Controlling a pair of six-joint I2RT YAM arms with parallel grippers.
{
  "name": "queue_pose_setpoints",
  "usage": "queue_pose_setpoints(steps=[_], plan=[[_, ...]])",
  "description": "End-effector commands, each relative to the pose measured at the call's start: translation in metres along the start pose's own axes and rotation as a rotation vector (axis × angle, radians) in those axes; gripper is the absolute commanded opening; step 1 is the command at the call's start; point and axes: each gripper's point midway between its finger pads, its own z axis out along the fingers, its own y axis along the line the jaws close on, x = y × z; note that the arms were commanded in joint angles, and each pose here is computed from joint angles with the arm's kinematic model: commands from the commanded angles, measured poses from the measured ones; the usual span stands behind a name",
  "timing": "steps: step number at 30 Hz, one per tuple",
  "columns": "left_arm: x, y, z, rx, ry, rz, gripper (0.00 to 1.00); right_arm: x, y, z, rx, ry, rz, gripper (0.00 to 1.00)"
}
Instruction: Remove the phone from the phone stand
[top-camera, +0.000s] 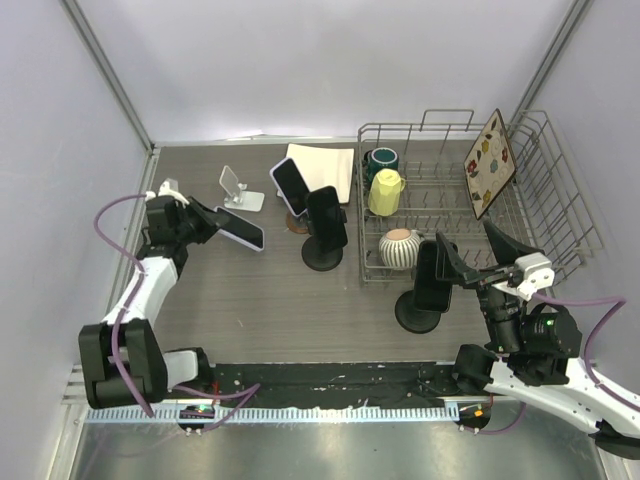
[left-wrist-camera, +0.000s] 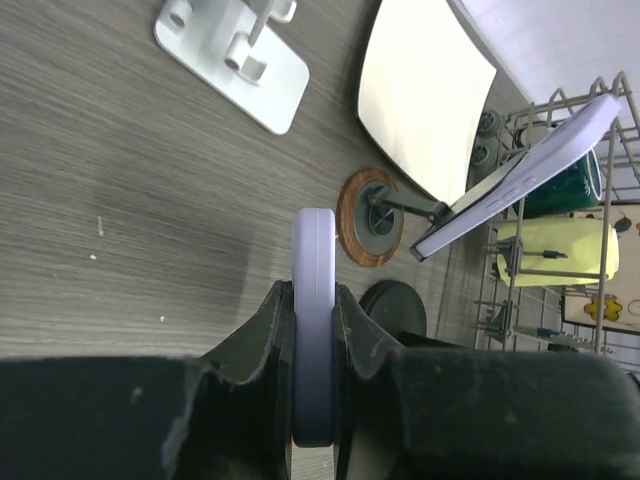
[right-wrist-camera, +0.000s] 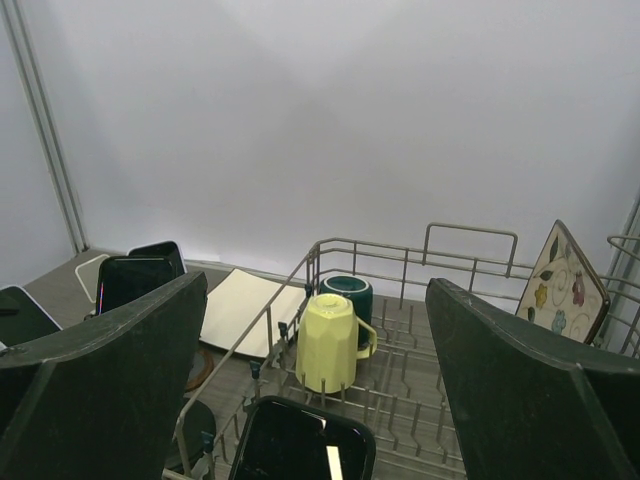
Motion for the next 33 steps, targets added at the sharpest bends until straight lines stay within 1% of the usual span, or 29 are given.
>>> queue_pose_setpoints(steps=[1, 4, 7, 8, 11, 12, 13, 14, 15, 17, 18, 20, 21, 23, 24, 29, 30, 32, 33], plan=[[-0.021, -0.029, 0.016, 0.176, -0.094, -0.078, 0.0, -0.012, -0.002, 0.001, -0.002, -0.029, 0.033, 0.96], [-0.007, -0.015, 0.035, 0.175, -0.068, -0.163, 0.0, -0.011, -0.002, 0.001, -0.002, -0.029, 0.03, 0.96], [0.005, -0.011, 0.051, 0.172, -0.019, -0.173, 0.03, -0.011, -0.001, 0.001, -0.004, -0.026, 0.027, 0.96], [0.018, -0.003, 0.062, 0.154, 0.029, -0.185, 0.03, -0.01, 0.0, 0.001, -0.005, -0.024, 0.026, 0.96], [0.031, 0.005, 0.075, 0.162, 0.077, -0.231, 0.04, -0.009, 0.0, 0.001, -0.004, -0.021, 0.02, 0.96], [0.025, 0.001, 0.077, 0.195, 0.045, -0.231, 0.05, -0.01, -0.001, 0.001, -0.004, -0.022, 0.017, 0.96], [0.031, 0.006, 0.078, 0.189, 0.048, -0.256, 0.07, -0.01, -0.001, 0.001, -0.003, -0.021, 0.015, 0.96], [0.03, 0.008, 0.08, 0.187, 0.038, -0.258, 0.11, -0.009, -0.001, 0.002, 0.0, -0.019, 0.014, 0.96], [0.036, 0.014, 0.083, 0.168, 0.051, -0.262, 0.17, -0.009, -0.001, 0.002, 0.001, -0.018, 0.012, 0.96], [0.04, 0.023, 0.086, 0.136, 0.065, -0.236, 0.25, -0.008, -0.001, 0.002, 0.0, -0.015, 0.008, 0.96], [0.049, 0.031, 0.088, 0.101, 0.095, -0.241, 0.33, -0.007, 0.0, 0.002, -0.001, -0.014, 0.007, 0.96], [0.054, 0.038, 0.09, 0.073, 0.119, -0.227, 0.4, -0.006, 0.001, 0.002, -0.002, -0.011, 0.004, 0.96], [0.058, 0.041, 0.09, 0.056, 0.134, -0.233, 0.47, -0.006, 0.0, 0.002, -0.001, -0.01, 0.004, 0.96], [0.061, 0.045, 0.09, 0.04, 0.145, -0.238, 0.54, -0.005, 0.001, 0.003, -0.002, -0.007, 0.001, 0.96], [0.063, 0.049, 0.09, 0.015, 0.15, -0.248, 0.6, -0.005, 0.001, 0.003, -0.002, -0.007, -0.001, 0.96], [0.062, 0.055, 0.084, -0.048, 0.156, -0.232, 0.72, -0.005, 0.002, 0.003, -0.004, -0.005, 0.0, 0.97], [0.066, 0.062, 0.081, -0.081, 0.175, -0.218, 0.77, -0.005, 0.002, 0.003, -0.006, -0.005, -0.003, 0.96], [0.057, 0.065, 0.076, -0.126, 0.141, -0.19, 0.82, -0.004, 0.003, 0.003, -0.01, -0.004, -0.003, 0.96], [0.062, 0.072, 0.071, -0.168, 0.161, -0.175, 0.87, -0.005, 0.003, 0.003, -0.011, -0.006, -0.002, 0.96]])
